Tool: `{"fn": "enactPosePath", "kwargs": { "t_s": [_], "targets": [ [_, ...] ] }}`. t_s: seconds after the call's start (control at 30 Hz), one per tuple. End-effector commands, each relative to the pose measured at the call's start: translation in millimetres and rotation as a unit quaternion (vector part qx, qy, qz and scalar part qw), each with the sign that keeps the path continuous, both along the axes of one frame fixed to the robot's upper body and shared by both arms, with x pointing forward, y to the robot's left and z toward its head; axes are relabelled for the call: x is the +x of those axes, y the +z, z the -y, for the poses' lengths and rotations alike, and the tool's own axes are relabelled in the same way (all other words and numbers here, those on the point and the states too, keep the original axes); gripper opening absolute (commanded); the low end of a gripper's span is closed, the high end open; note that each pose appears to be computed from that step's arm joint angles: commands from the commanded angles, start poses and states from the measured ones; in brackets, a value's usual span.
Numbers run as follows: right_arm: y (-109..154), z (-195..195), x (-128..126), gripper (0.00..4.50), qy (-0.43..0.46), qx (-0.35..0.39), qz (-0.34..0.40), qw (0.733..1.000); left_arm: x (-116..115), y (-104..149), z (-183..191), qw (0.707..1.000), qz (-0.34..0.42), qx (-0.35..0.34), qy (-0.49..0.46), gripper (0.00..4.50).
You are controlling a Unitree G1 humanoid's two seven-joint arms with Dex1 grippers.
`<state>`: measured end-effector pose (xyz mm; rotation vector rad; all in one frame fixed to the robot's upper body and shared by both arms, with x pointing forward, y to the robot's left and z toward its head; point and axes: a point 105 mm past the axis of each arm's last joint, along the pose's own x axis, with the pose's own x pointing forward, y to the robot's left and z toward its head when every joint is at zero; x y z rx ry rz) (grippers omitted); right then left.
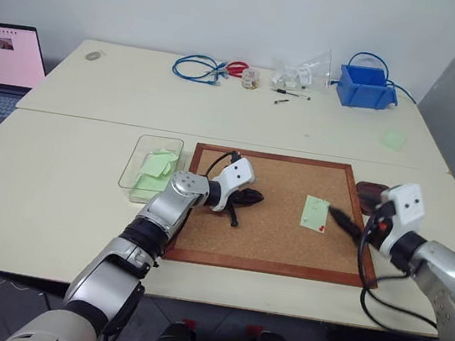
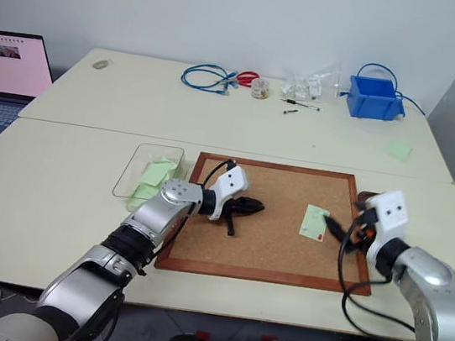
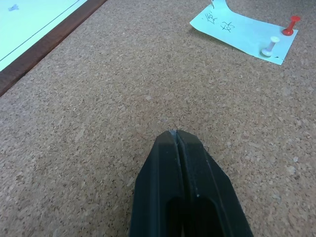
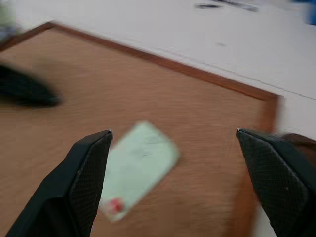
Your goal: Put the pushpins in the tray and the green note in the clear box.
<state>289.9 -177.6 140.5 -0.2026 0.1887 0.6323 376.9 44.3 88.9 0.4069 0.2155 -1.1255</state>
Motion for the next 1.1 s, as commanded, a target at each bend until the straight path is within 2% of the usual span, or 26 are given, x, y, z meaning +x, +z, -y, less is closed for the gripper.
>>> {"fn": "enactPosePath", "kwargs": {
  "t_s": [0.03,0.3,0.33,0.4,0.87,0.93,1.03,1.1],
  "targets": [
    [-4,-17,-7,4.28,0.038,-0.015,0.006,0.999,0,-15,-5,0.999,-0.023,0.022,0.01,0.0],
    [-30,-18,-1,4.28,0.026,-0.009,-0.021,0.999,-1,-15,-5,0.999,-0.023,0.025,0.007,0.0],
    [-32,-17,0,3.91,0.022,-0.007,-0.022,0.999,-1,-15,-5,0.999,-0.023,0.024,0.007,0.0],
    [-35,-14,2,3.51,0.016,-0.001,-0.026,1.0,-1,-15,-6,0.999,-0.023,0.025,0.008,0.0],
    [-50,2,5,0.96,-0.011,-0.003,-0.04,0.999,-2,-14,-6,0.999,-0.021,0.026,0.006,0.0],
    [-51,4,6,0.75,-0.014,-0.004,-0.039,0.999,-2,-13,-5,0.999,-0.021,0.025,0.005,0.0],
    [-50,5,7,0.08,-0.016,-0.003,-0.037,0.999,-3,-13,-4,0.999,-0.02,0.025,0.003,0.0],
    [-50,5,7,0.02,-0.016,-0.004,-0.036,0.999,-3,-13,-4,0.999,-0.02,0.025,0.003,0.0]
  ]
}}
